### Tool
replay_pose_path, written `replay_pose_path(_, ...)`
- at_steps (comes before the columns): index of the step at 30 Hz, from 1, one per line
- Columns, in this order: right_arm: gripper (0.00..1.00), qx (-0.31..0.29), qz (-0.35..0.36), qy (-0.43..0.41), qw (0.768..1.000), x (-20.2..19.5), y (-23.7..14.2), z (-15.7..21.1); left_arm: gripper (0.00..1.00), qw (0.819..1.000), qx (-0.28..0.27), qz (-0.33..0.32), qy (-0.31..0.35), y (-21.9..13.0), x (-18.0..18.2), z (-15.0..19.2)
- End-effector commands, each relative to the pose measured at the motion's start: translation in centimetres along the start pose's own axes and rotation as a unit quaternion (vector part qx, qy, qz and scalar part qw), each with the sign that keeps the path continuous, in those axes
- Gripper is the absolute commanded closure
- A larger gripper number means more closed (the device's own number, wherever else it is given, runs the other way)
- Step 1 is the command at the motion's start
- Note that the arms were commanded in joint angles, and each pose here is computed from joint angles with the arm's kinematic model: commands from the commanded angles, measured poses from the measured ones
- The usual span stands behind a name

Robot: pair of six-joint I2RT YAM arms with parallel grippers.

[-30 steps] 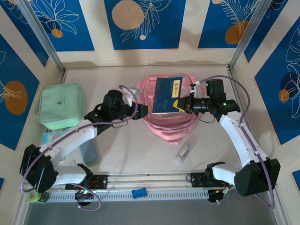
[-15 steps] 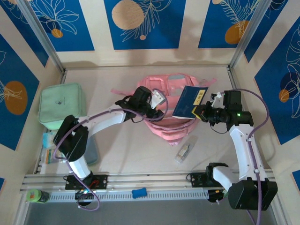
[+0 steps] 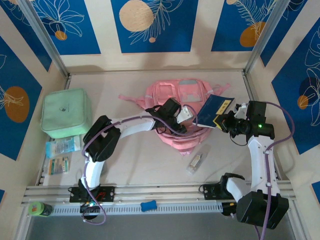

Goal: Pack the student bag

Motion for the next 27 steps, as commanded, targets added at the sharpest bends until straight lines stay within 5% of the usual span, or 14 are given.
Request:
replay_pose_path(1,1.0,0.012,-0.03,-0.01,0.999,0.9,-0.3,0.5,0.47,0.999,0.016,-0.042,0.011,0.6,1.9,-0.2)
replay_pose_path(13,1.0,0.021,-0.042,-0.02,0.999,1.4,-0.4,0.6,0.99,0.989,0.056,-0.135,-0.012,-0.8,5.1,0.6)
replay_pose_path(21,1.0,0.063,-0.055,-0.047,0.995,2.9,0.4,1.2,1.0,0.972,0.099,-0.197,-0.084,-5.0,5.6,3.6)
replay_pose_path(27,1.0,0.08,-0.046,-0.075,0.993,4.1,1.1,2.3,1.0,0.962,0.075,-0.218,-0.145,-9.1,5.5,2.8)
Point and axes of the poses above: each hand's point on the last joint's axis, 136 mm out from that joint toward the fingers, its own y axis out along the fingers, its own x axis along the line the jaws close on, z = x × y, the point moved 2 cm from there along -y, back along the fingers, and after that the axes turned 15 degrees about y, right-handed, at the moved point
